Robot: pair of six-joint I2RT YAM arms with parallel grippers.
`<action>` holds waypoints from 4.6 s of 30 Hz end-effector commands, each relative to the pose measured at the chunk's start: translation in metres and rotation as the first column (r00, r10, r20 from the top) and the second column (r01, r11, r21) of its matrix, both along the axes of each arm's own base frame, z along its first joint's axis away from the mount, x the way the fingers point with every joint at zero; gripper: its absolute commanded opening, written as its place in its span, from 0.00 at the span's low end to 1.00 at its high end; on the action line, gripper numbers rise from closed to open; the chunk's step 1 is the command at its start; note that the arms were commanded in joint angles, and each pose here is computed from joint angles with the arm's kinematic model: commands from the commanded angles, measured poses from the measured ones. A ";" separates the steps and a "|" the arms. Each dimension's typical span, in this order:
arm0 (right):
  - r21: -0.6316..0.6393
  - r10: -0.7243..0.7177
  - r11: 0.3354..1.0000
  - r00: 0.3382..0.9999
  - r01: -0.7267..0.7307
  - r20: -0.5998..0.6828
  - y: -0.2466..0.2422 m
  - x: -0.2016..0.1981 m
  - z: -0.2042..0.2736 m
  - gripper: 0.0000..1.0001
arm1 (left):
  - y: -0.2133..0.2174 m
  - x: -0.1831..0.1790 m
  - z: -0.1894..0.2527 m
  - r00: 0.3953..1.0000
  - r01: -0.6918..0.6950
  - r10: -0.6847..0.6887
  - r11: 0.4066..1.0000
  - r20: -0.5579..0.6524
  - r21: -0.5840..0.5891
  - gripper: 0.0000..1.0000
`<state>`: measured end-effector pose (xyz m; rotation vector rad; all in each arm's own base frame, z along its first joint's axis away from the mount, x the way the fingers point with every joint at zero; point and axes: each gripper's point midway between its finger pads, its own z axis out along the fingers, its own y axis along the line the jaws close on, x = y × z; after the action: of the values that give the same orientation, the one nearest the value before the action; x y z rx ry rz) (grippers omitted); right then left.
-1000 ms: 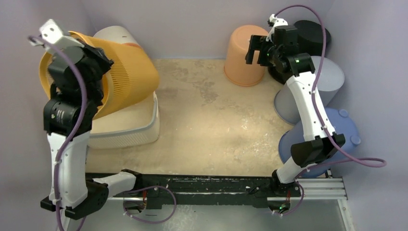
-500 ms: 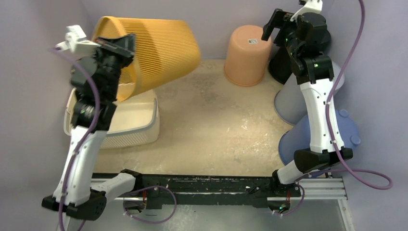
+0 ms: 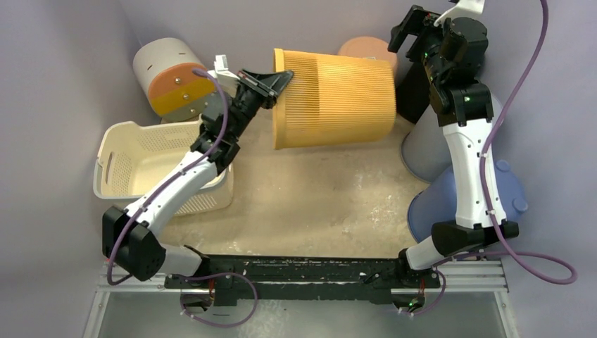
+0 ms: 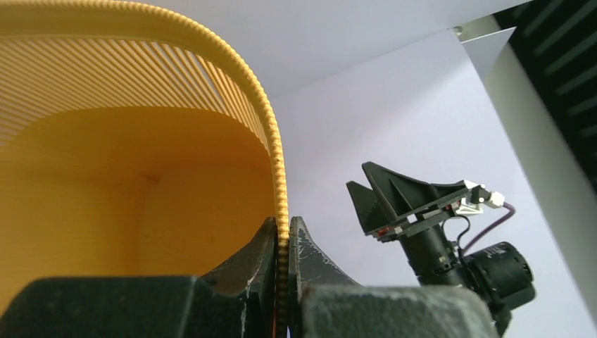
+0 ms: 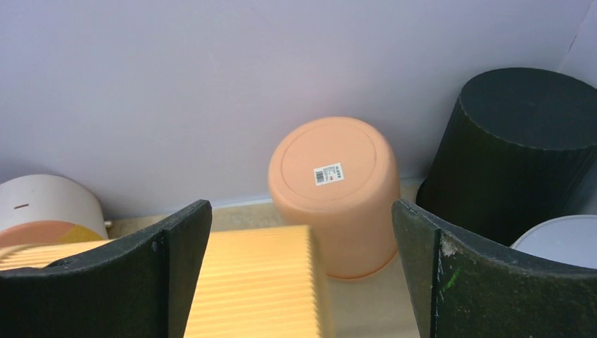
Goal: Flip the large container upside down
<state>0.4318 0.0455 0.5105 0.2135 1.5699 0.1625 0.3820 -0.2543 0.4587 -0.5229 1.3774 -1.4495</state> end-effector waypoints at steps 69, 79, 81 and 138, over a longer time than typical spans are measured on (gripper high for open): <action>-0.066 -0.020 0.998 1.000 0.022 0.021 -0.012 -0.003 -0.005 1.00 | -0.045 0.003 -0.374 0.689 0.399 -0.039 0.854 -0.723 0.334 0.35; -0.066 -0.016 0.998 1.000 0.016 0.008 -0.011 -0.002 -0.012 1.00 | -0.005 -0.010 -0.373 0.684 0.475 0.137 0.662 -0.716 0.580 0.35; -0.067 -0.015 0.998 1.000 0.016 0.007 -0.011 -0.002 -0.013 1.00 | -0.001 -0.014 -0.369 0.683 0.491 0.138 0.641 -0.718 0.590 0.35; -0.063 -0.042 0.997 0.997 0.038 -0.063 -0.019 -0.006 -0.051 1.00 | 0.108 -0.038 -0.208 0.839 0.269 0.451 0.142 -0.304 0.953 0.38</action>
<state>0.4244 0.0221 0.4465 0.2205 1.6849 0.0370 0.3586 -0.2633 0.2321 0.0774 2.3926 -0.2469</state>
